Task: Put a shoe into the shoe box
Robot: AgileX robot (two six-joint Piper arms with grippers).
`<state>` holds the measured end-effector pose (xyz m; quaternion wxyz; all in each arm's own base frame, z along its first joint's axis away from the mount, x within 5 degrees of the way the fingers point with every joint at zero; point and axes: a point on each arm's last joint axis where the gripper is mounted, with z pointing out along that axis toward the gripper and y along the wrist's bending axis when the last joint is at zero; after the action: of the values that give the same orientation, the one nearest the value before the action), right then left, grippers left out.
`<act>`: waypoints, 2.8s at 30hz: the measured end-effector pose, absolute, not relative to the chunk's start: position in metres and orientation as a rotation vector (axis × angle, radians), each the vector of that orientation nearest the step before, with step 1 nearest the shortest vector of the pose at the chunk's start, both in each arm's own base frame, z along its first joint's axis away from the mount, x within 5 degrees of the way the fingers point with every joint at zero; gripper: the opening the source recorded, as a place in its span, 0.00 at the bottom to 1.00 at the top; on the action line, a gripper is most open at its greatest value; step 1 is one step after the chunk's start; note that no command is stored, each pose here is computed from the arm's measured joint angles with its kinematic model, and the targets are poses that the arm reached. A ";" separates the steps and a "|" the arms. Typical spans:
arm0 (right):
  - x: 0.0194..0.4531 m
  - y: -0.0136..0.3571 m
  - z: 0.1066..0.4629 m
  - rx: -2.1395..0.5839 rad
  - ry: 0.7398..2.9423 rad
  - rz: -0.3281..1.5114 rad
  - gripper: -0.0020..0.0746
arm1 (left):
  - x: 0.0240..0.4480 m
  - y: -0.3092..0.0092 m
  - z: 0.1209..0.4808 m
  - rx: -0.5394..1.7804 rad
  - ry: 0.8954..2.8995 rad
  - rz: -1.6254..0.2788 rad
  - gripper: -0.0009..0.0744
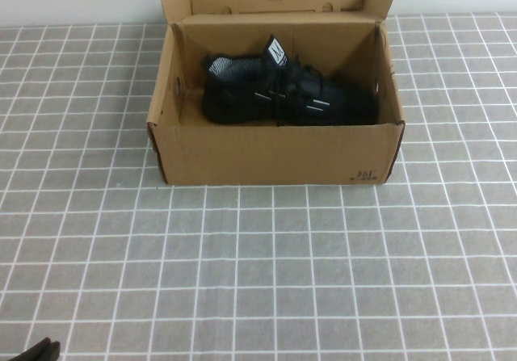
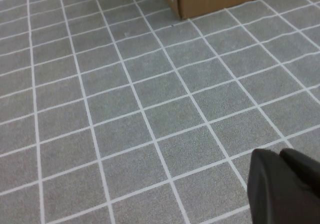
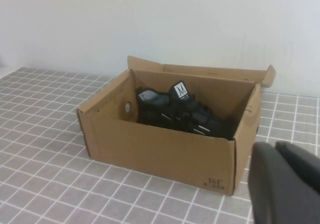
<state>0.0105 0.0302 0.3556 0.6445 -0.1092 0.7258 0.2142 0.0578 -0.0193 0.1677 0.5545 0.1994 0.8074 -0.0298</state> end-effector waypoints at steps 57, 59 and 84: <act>0.052 -0.002 0.240 0.104 1.392 0.084 0.01 | 0.058 -0.019 0.167 0.474 1.911 -0.070 0.01; 0.054 -0.004 0.224 0.121 1.409 0.069 0.01 | 0.058 -0.019 0.167 0.474 1.911 -0.070 0.01; 0.057 0.003 0.194 -0.022 1.618 0.018 0.01 | 0.058 -0.019 0.167 0.474 1.911 -0.070 0.01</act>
<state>0.0567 0.0026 0.1944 0.6900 -0.0096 0.7237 0.0081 0.0576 -0.0193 0.1674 0.5528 0.2005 0.8083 -0.0296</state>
